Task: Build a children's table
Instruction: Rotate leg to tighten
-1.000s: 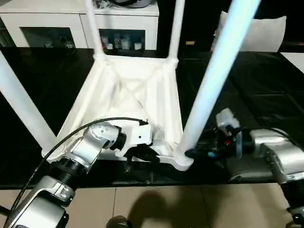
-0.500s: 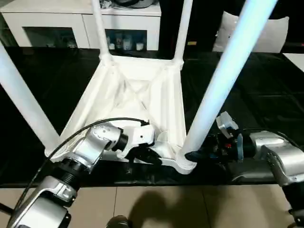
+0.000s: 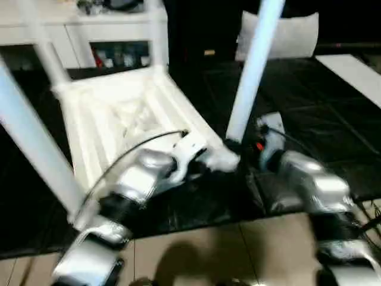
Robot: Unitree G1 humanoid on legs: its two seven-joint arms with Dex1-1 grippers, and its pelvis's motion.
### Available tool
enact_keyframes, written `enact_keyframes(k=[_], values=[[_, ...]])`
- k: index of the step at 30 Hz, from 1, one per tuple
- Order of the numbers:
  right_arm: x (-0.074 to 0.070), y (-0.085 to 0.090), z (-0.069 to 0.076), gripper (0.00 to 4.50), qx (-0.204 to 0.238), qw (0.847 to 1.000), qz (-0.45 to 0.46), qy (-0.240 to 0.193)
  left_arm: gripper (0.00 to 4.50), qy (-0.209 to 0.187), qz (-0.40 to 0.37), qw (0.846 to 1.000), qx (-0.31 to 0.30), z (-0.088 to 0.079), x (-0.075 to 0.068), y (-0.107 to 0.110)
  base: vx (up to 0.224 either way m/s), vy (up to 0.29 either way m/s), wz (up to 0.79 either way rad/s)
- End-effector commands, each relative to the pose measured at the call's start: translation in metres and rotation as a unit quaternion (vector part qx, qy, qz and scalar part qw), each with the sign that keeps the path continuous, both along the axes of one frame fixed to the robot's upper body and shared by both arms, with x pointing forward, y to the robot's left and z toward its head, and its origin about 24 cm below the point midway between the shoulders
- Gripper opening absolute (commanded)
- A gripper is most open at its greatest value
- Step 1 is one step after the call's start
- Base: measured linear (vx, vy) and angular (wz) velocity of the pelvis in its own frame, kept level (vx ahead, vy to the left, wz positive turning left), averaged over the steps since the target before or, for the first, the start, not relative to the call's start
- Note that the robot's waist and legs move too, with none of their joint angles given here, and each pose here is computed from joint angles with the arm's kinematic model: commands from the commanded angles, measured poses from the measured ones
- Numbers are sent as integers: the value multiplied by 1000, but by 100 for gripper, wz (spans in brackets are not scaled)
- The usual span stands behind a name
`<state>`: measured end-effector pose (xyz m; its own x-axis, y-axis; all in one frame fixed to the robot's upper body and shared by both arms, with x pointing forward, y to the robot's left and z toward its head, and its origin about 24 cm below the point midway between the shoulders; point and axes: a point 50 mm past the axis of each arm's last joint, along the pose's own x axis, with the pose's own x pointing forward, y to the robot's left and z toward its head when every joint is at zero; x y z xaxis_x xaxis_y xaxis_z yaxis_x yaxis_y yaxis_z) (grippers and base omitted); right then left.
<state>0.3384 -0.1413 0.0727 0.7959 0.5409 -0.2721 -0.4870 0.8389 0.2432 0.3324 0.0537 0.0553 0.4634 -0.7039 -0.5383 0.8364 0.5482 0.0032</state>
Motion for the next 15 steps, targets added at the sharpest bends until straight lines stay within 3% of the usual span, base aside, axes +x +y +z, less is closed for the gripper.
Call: enact_keyframes(k=[1, 2, 3, 7, 15], values=[[0, 25, -15, 200, 20, 999, 4, 37, 0, -31, -27, 998, -51, 22, -2, -38, 0, 0, 0], [1, 27, -13, 254, 27, 999, 10, 26, 0, -35, -29, 998, -50, 22, -3, -40, 0, 0, 0], [2, 28, -12, 268, 25, 999, 10, 19, 0, -40, -31, 998, -47, 23, -3, -41, 0, 0, 0], [0, 26, -11, 288, 15, 1000, 22, 4, 0, -53, -42, 997, -30, 22, -4, -39, 0, 0, 0], [-14, -9, -4, 365, 5, 994, 95, -53, 0, -68, -63, 996, -12, 17, -2, -19, 0, 0, 0]])
